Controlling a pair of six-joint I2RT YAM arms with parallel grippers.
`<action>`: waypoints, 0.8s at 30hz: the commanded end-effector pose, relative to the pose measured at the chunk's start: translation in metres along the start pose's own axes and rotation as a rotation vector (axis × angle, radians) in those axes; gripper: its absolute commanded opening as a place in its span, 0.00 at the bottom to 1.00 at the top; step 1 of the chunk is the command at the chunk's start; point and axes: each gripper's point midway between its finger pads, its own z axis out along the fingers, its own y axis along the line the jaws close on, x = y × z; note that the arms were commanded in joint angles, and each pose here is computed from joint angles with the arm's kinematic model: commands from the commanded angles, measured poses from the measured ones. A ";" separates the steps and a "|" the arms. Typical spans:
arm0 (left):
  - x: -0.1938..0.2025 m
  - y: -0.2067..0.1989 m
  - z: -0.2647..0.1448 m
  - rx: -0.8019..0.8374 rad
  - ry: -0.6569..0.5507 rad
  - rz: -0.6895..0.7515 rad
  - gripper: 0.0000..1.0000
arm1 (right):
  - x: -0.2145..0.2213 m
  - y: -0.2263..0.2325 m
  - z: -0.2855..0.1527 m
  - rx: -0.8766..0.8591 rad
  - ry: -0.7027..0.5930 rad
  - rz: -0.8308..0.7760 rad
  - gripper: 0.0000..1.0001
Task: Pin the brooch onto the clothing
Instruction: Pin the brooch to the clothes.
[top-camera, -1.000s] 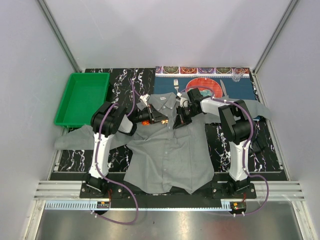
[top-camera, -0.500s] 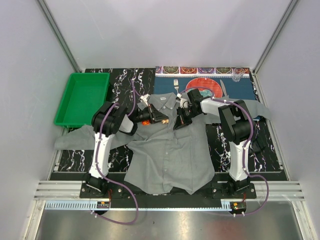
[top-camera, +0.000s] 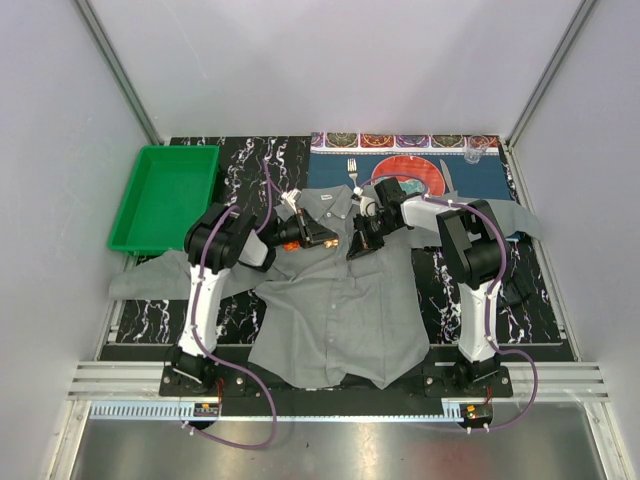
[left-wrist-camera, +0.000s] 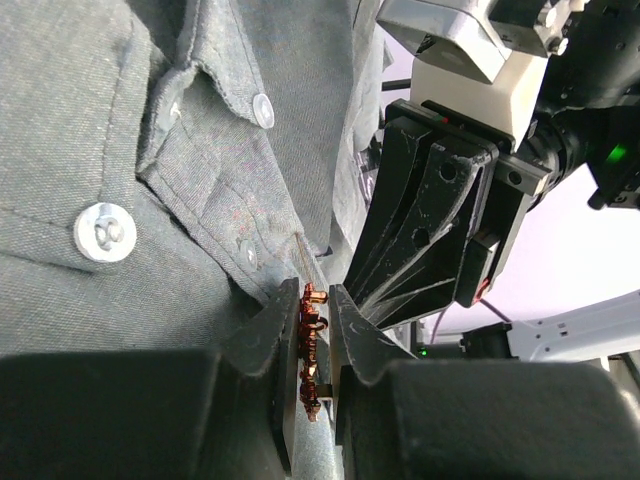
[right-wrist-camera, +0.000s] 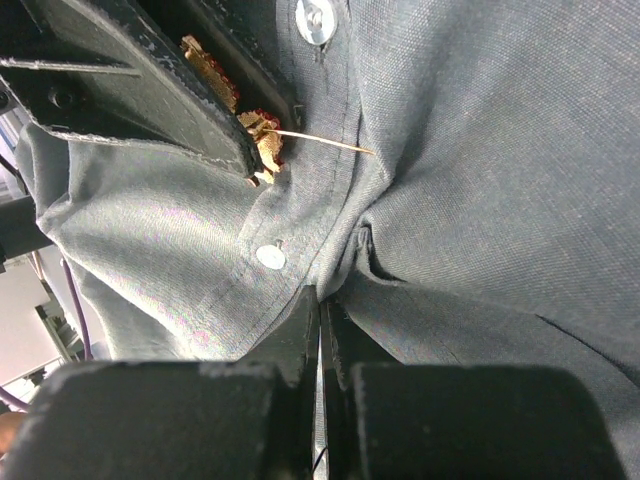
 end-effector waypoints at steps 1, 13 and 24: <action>-0.019 -0.019 0.001 0.011 -0.073 0.195 0.00 | -0.005 0.007 -0.003 -0.014 -0.003 -0.034 0.00; -0.010 0.014 0.009 -0.198 -0.002 0.182 0.00 | -0.004 0.008 -0.003 -0.020 -0.001 -0.038 0.00; -0.014 0.012 0.008 -0.219 -0.026 0.187 0.00 | -0.001 0.010 -0.001 -0.035 0.009 -0.040 0.00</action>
